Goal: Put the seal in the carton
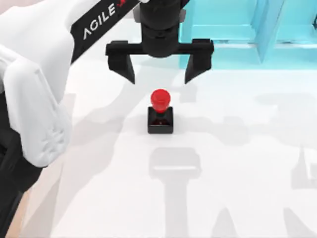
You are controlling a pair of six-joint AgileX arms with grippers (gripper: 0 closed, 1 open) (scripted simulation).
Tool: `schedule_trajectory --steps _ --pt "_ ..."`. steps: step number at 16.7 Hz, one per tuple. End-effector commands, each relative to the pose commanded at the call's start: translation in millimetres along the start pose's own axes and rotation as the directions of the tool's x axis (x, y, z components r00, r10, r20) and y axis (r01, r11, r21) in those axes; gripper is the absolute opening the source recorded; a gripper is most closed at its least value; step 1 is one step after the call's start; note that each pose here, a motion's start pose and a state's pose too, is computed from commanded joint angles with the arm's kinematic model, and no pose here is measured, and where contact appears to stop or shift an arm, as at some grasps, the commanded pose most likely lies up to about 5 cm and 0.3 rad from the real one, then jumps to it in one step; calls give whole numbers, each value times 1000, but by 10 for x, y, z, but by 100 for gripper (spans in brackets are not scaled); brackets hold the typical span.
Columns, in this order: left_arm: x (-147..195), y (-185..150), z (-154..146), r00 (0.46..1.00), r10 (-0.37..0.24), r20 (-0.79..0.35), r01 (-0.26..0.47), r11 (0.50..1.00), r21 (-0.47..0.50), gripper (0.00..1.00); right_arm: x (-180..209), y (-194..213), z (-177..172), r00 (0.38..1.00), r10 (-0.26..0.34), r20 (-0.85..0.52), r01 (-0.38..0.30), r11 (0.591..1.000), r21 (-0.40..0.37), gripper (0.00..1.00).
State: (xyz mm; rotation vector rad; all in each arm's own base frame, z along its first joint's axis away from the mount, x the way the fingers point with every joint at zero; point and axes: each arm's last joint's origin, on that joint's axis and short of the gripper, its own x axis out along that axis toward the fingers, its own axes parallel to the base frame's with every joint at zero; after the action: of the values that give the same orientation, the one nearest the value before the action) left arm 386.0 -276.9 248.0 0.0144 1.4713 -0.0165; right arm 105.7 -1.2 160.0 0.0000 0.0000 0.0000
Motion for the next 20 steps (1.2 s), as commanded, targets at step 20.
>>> schedule_trajectory --steps 20 --pt "1000 0 0 1000 0 0 0 1000 0 85 0 0 0 1000 0 0 0 1000 0 100"
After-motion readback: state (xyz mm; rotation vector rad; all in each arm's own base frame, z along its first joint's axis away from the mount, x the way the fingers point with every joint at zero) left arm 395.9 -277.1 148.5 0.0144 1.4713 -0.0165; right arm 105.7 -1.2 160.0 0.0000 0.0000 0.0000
